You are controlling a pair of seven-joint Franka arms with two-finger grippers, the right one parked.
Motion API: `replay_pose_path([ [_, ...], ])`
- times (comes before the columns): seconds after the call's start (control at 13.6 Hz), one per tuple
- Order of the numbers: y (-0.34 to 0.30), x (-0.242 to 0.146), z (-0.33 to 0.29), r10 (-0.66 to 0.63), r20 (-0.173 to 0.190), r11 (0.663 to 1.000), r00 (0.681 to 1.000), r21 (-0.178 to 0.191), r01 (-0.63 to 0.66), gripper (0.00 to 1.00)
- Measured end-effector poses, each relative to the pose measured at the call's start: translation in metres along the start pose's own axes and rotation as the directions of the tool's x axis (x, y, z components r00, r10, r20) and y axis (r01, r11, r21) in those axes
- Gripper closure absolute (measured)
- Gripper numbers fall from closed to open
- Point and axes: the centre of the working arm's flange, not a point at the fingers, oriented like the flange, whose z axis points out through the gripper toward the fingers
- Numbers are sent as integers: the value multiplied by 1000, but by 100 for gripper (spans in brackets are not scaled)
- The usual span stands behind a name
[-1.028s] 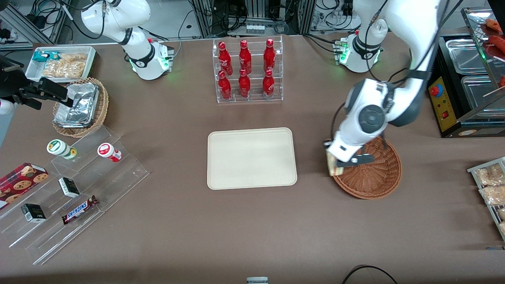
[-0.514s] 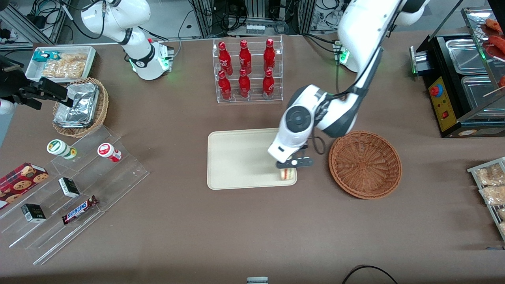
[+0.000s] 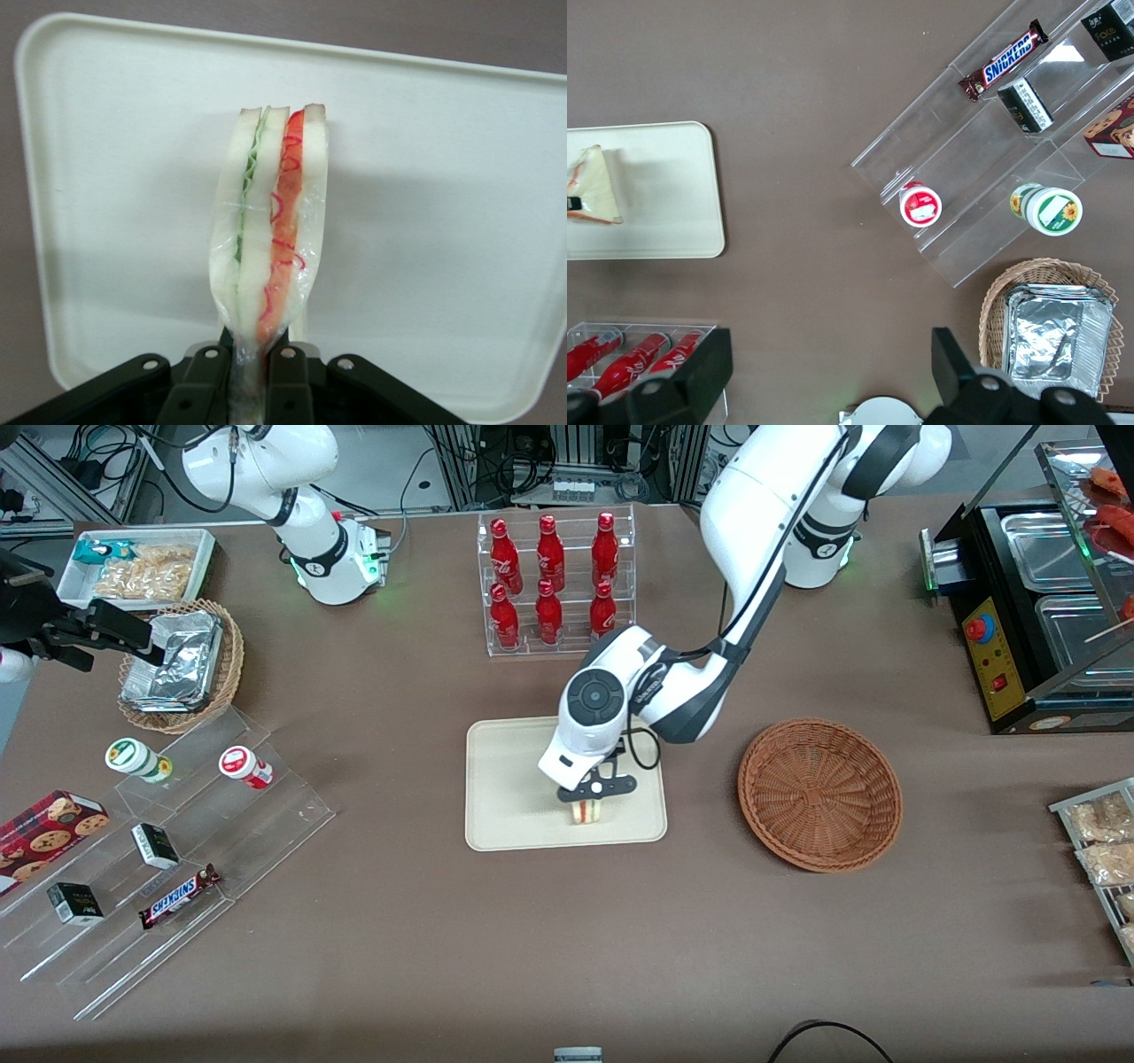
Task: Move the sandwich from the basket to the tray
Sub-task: 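Lower the sandwich onto the tray and open the left gripper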
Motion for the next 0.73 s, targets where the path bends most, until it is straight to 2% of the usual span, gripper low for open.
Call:
replay_pose_path([
  [0.15, 12, -4, 4, 2, 27, 1000, 1000, -10, -2, 85],
  [0.29, 19, -6, 12, -1, 51, 1000, 999, -3, 1, 86],
  [0.44, 22, -7, 21, -1, 62, 1000, 998, -1, 1, 86],
  [0.51, 22, -7, 23, -6, 65, 1000, 998, -1, 6, 80],
  [0.59, 23, -6, 23, -24, 68, 1000, 997, -4, 24, 80],
  [0.73, 26, -5, 16, -67, 65, 998, 996, -15, 68, 66],
])
